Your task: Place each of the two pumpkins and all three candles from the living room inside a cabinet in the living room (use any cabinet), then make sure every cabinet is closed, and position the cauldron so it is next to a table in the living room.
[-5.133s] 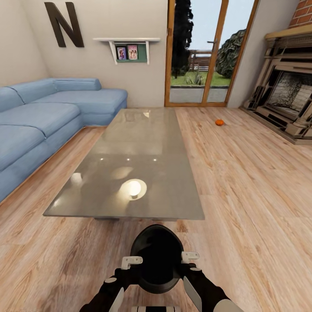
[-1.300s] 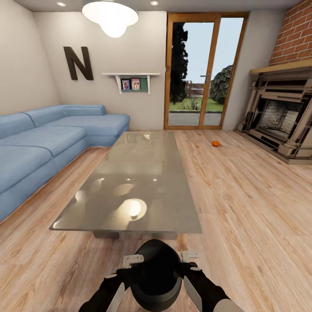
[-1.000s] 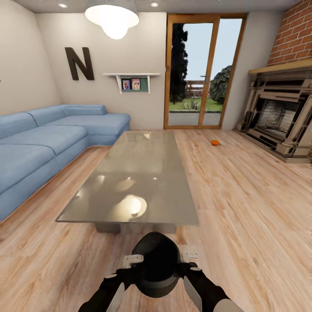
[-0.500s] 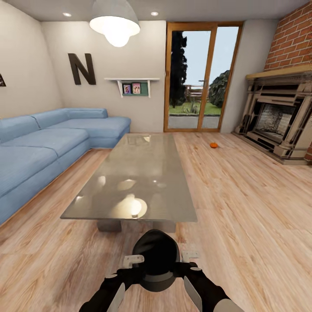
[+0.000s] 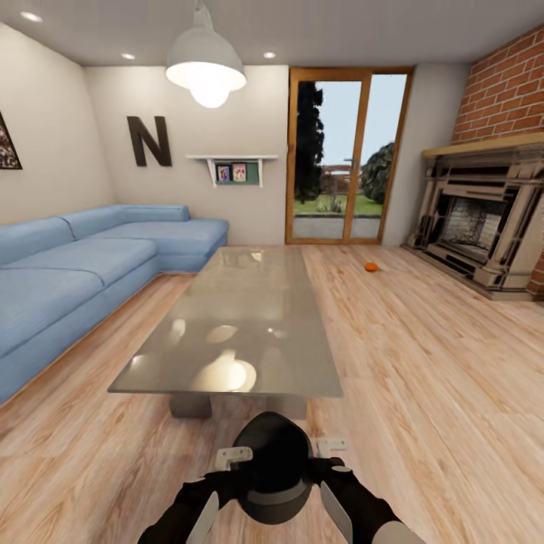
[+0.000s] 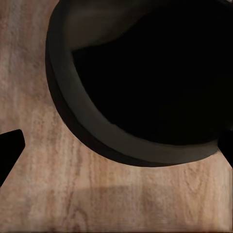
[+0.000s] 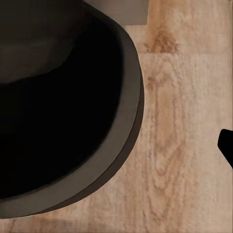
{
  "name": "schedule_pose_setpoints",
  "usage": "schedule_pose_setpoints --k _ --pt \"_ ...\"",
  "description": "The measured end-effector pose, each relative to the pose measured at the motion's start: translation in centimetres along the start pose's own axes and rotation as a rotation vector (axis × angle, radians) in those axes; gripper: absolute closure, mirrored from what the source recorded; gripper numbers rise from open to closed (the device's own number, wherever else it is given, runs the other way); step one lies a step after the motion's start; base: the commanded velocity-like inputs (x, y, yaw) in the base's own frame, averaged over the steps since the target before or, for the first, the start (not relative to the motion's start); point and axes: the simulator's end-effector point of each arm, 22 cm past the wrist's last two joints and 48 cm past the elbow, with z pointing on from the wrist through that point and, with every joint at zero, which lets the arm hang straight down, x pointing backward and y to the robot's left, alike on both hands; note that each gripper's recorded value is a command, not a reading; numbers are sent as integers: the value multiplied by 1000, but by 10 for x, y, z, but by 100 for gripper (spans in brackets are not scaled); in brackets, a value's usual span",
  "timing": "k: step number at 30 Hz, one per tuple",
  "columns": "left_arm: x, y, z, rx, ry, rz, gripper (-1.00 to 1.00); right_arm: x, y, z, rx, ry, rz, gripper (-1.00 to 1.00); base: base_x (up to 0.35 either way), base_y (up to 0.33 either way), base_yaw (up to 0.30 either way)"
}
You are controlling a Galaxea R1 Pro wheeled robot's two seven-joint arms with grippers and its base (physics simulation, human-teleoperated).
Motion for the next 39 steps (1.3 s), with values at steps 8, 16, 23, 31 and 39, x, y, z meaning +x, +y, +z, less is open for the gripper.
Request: schedule_pose_setpoints --k 8,16,23,31,39 --pt "-13 -6 -10 17 -25 -21 -100 -16 1 -10 -1 -32 -3 -100 0 0 0" --pt "-39 -11 -24 32 -56 -53 -100 -31 3 -20 -1 -36 -3 -100 0 0 0" --pt "-53 -13 -34 31 -58 -55 -100 -44 4 -29 -1 -36 -3 -100 -26 0 0" --pt "-66 -19 -45 32 -58 -50 -100 -60 0 -39 4 -37 2 -100 -312 0 0" --pt "-81 -23 -57 30 -60 -49 -100 -76 1 -50 4 -40 2 -100 -344 0 0"
